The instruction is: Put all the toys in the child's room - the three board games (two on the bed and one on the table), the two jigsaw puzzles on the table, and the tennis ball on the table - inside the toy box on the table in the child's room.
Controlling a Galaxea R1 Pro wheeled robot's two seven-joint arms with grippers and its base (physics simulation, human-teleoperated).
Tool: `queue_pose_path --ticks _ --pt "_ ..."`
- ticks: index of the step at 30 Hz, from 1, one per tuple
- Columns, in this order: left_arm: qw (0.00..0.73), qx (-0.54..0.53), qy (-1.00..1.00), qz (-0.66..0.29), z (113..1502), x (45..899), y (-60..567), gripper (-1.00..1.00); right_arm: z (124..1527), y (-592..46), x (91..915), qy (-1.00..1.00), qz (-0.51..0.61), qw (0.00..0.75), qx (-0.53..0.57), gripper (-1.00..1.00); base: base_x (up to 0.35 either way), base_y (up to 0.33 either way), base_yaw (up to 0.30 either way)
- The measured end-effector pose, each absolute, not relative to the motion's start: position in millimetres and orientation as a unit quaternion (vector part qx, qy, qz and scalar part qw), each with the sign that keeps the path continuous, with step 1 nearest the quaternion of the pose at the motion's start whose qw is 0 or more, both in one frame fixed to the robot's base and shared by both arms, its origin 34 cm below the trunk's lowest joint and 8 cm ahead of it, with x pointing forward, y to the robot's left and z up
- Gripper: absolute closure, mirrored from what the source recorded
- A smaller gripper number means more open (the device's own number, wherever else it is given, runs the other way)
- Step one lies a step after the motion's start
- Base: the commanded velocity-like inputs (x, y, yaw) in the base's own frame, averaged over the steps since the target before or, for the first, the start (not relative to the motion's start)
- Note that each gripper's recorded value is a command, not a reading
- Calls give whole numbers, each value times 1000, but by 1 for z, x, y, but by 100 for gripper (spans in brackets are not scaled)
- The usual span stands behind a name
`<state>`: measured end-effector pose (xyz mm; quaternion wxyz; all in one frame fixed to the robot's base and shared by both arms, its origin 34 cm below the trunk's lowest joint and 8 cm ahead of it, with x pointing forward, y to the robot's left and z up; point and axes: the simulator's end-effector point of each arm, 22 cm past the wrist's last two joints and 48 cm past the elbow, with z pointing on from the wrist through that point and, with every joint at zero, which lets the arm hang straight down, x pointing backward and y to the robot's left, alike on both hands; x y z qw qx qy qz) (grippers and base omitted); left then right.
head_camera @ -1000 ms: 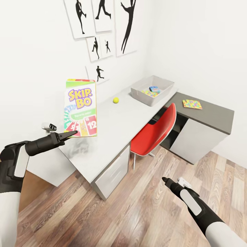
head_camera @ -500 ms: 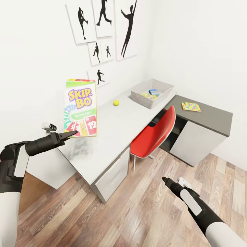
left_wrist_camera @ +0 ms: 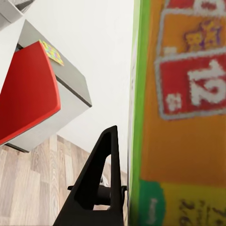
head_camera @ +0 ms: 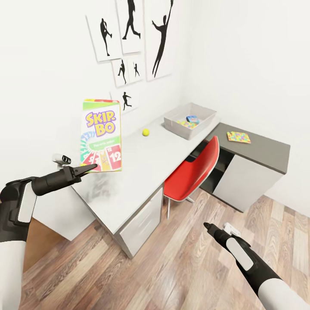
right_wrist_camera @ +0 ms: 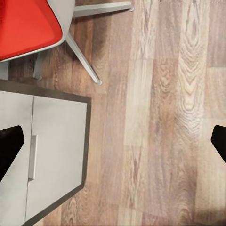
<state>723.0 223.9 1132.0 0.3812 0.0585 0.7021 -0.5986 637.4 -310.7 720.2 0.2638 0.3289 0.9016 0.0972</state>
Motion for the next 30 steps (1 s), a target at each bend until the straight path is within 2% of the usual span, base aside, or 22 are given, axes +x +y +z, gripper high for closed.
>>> queue_pose_path --ticks 30 --pt "398 73 693 -596 1161 716 224 100 748 -315 652 893 105 287 331 -100 0 0 0"
